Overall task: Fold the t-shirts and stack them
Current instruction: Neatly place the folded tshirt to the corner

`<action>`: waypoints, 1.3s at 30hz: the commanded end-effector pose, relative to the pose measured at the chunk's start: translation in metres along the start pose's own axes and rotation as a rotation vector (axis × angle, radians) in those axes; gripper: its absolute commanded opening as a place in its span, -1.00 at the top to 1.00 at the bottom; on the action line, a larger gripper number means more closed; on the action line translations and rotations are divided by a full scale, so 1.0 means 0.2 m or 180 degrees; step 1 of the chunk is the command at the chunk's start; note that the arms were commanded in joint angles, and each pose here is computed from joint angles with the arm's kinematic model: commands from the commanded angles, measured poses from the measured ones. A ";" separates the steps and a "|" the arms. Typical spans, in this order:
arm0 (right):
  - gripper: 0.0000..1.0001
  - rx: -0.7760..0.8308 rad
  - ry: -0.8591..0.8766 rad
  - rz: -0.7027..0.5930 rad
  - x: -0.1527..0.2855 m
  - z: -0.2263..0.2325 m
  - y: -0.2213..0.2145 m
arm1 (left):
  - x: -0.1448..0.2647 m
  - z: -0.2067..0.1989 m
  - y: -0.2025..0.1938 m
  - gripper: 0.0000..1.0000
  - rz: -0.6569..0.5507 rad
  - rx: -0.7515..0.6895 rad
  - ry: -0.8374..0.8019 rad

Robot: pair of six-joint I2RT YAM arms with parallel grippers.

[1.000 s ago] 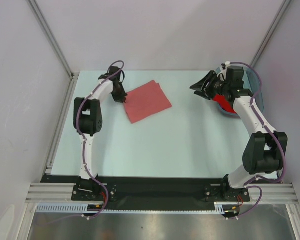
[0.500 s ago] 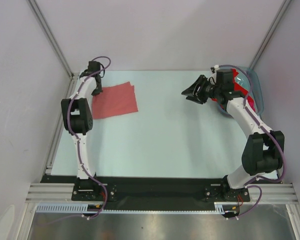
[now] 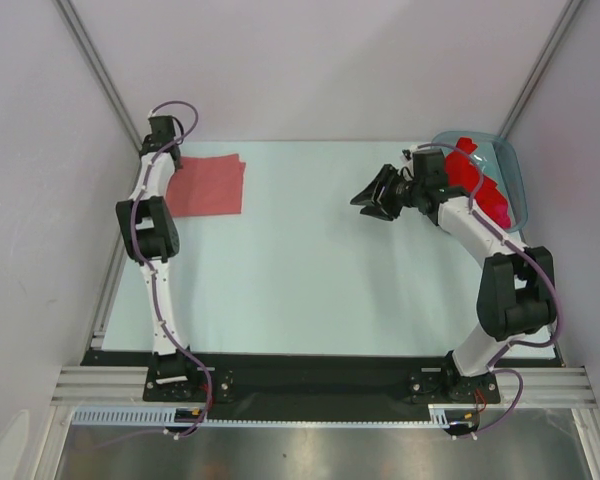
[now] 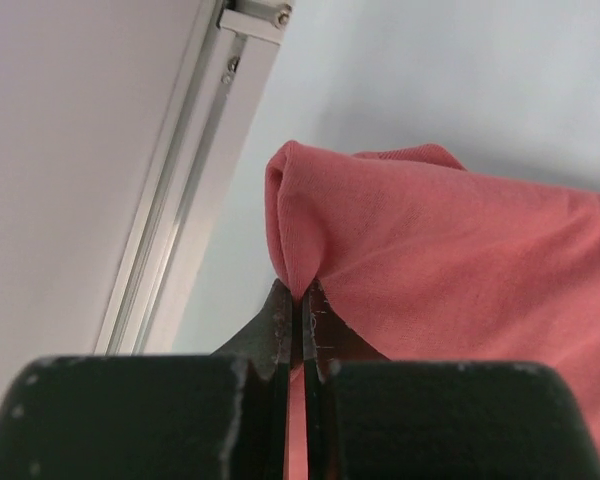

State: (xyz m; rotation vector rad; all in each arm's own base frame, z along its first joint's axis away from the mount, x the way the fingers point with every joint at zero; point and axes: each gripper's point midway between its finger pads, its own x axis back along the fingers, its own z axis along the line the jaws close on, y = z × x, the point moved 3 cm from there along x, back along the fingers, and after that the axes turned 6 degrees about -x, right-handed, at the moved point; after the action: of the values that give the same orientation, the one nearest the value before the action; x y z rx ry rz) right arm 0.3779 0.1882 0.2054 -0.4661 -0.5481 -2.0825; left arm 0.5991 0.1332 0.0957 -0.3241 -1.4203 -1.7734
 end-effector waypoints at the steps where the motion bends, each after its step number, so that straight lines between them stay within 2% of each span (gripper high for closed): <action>1: -0.03 0.0025 0.0066 -0.0070 -0.04 0.03 0.05 | 0.00 0.06 0.22 0.99 -0.0498 0.0201 0.0061; 8: -0.03 0.0026 0.0038 -0.0038 -0.08 0.03 0.03 | -0.04 0.05 0.29 0.99 -0.0766 0.0357 0.0070; 14: -0.03 0.0005 -0.0015 -0.0015 -0.12 -0.01 0.02 | -0.07 0.11 0.36 0.99 -0.0952 0.0986 0.0232; 20: -0.04 0.0007 -0.0030 0.0021 -0.15 -0.02 0.01 | -0.11 0.16 0.34 0.99 -0.0934 0.1402 0.0379; 39: -0.05 -0.0002 -0.0052 0.0011 -0.20 -0.02 0.04 | -0.12 0.17 0.38 0.99 -0.1061 0.1597 0.0374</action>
State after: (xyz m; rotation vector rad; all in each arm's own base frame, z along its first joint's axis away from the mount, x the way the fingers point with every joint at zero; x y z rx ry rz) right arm 0.3934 0.2051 0.1718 -0.5386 -0.5363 -2.0535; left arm 0.6470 0.1601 0.1018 0.1296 -1.7583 -1.5693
